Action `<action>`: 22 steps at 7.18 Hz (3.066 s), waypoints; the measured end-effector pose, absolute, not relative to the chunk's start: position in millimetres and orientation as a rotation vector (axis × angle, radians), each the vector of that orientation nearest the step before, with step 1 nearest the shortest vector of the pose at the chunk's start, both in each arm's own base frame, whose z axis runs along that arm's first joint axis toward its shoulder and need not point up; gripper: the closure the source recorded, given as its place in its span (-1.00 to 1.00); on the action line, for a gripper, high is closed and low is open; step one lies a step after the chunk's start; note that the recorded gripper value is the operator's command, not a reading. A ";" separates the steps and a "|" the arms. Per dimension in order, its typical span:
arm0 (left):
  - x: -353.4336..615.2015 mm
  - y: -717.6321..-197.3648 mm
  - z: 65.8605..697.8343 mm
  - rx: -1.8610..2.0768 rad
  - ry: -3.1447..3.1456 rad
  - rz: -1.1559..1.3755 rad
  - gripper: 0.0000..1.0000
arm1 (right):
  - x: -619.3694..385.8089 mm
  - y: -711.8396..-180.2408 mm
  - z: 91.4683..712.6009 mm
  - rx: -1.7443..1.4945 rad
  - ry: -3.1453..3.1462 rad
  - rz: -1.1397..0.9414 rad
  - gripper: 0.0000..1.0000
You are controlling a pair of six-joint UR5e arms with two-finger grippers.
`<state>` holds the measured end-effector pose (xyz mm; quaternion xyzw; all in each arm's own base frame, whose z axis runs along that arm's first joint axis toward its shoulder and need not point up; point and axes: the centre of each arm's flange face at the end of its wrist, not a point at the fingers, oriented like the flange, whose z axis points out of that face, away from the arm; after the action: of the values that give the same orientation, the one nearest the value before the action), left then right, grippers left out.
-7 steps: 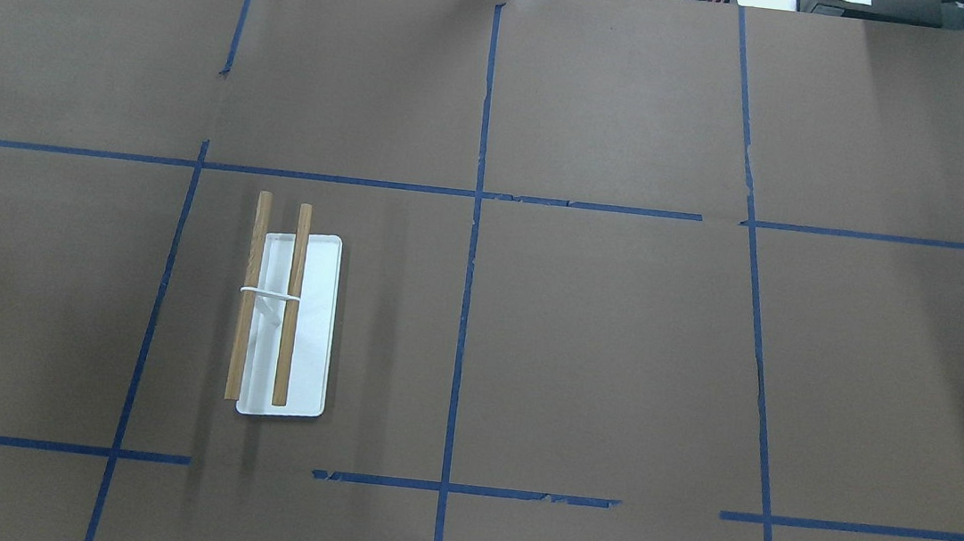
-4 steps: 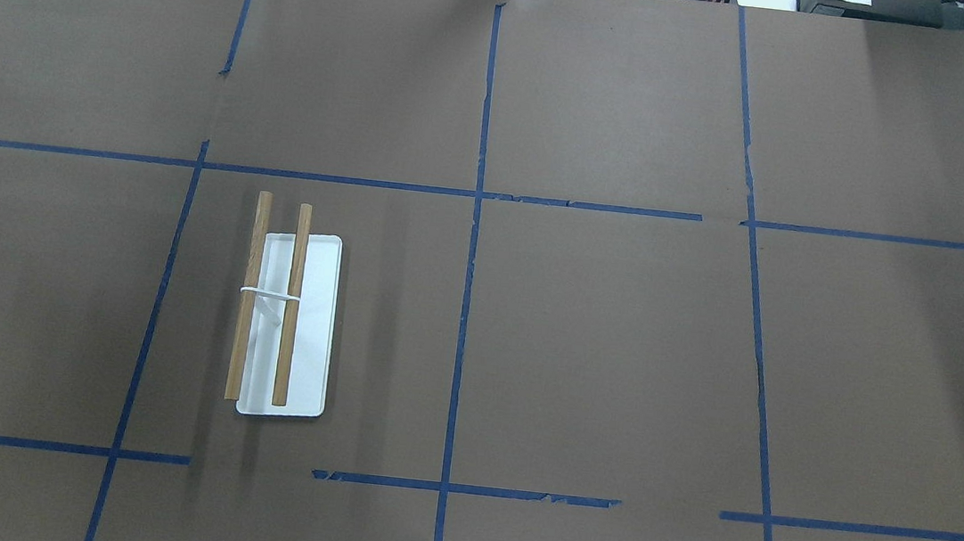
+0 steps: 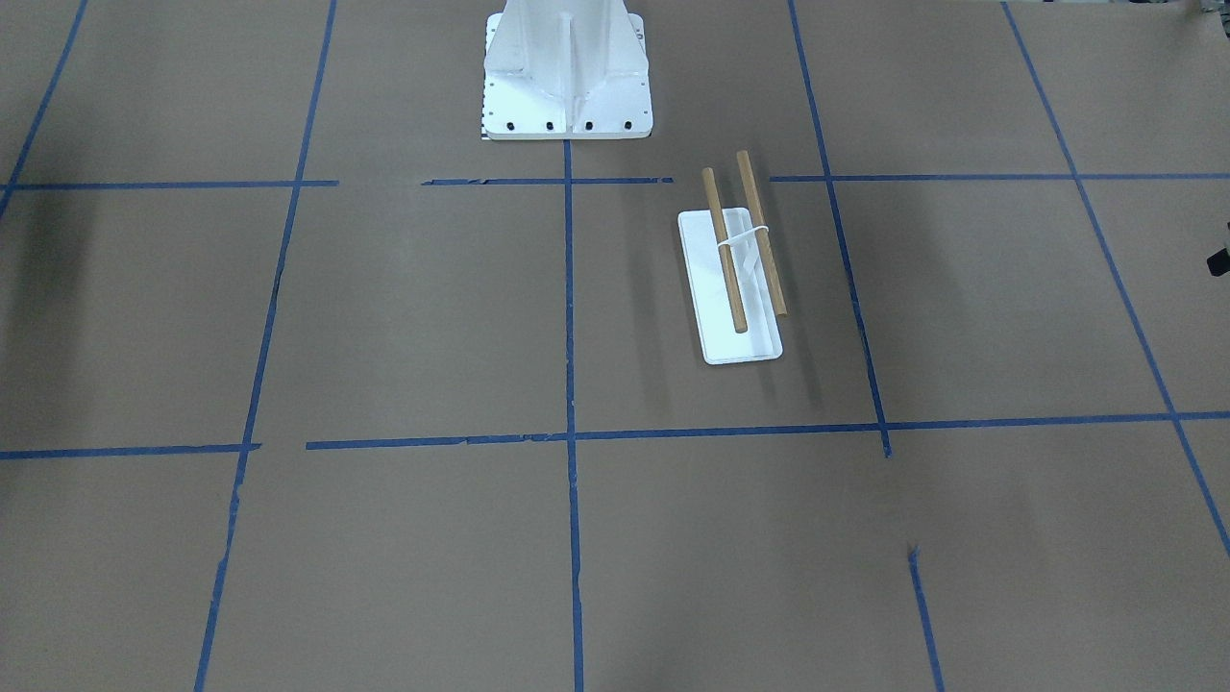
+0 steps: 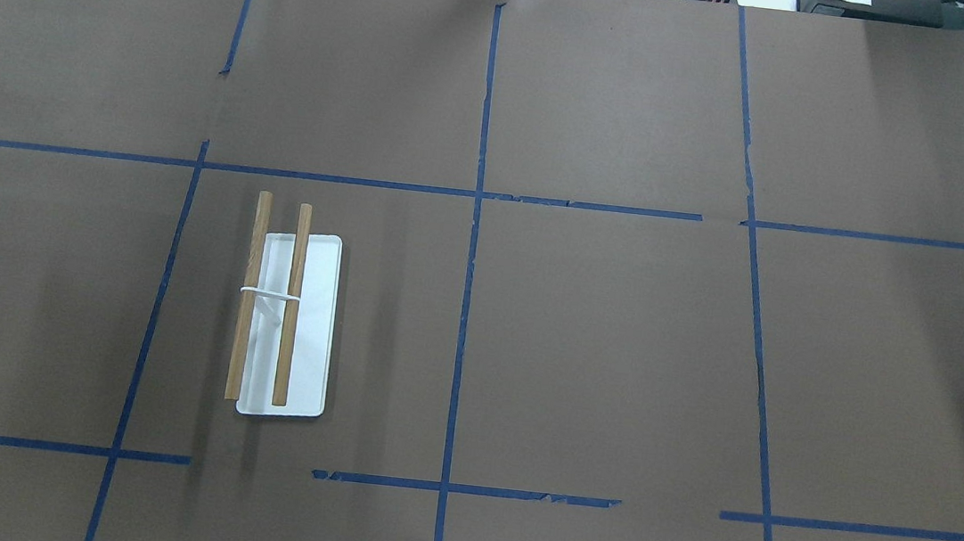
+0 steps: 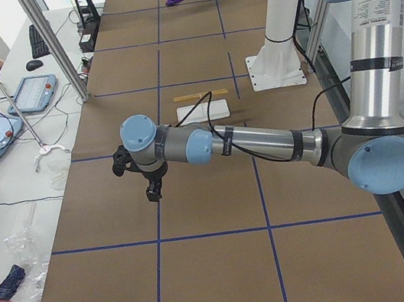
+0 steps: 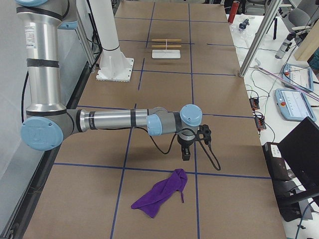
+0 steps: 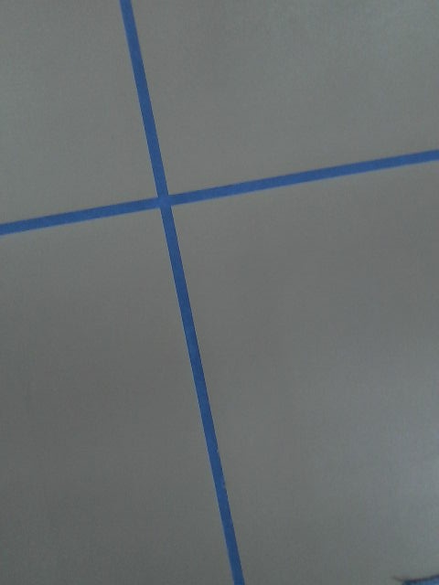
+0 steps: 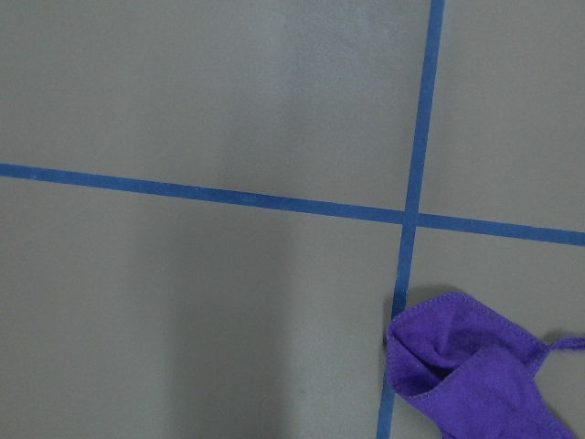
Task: Hang towel on rack
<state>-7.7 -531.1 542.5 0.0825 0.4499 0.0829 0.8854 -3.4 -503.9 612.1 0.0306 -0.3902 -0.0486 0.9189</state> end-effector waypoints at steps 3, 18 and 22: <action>-7.0 -531.7 547.6 0.165 0.946 0.173 -1.00 | -62.8 -509.1 605.9 0.048 -0.759 -0.207 -0.96; -4.5 -533.5 534.6 0.199 0.987 0.195 -1.00 | -84.0 -506.3 710.0 0.085 -0.746 -0.236 1.00; -3.9 -542.8 521.5 0.219 0.985 0.202 -1.00 | -92.0 -501.9 563.6 0.129 -0.901 0.031 1.00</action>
<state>-3.9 -542.8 521.5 0.1045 0.4708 0.0968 0.8706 -92.0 -501.9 563.6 0.0622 -0.4350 0.0149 0.8982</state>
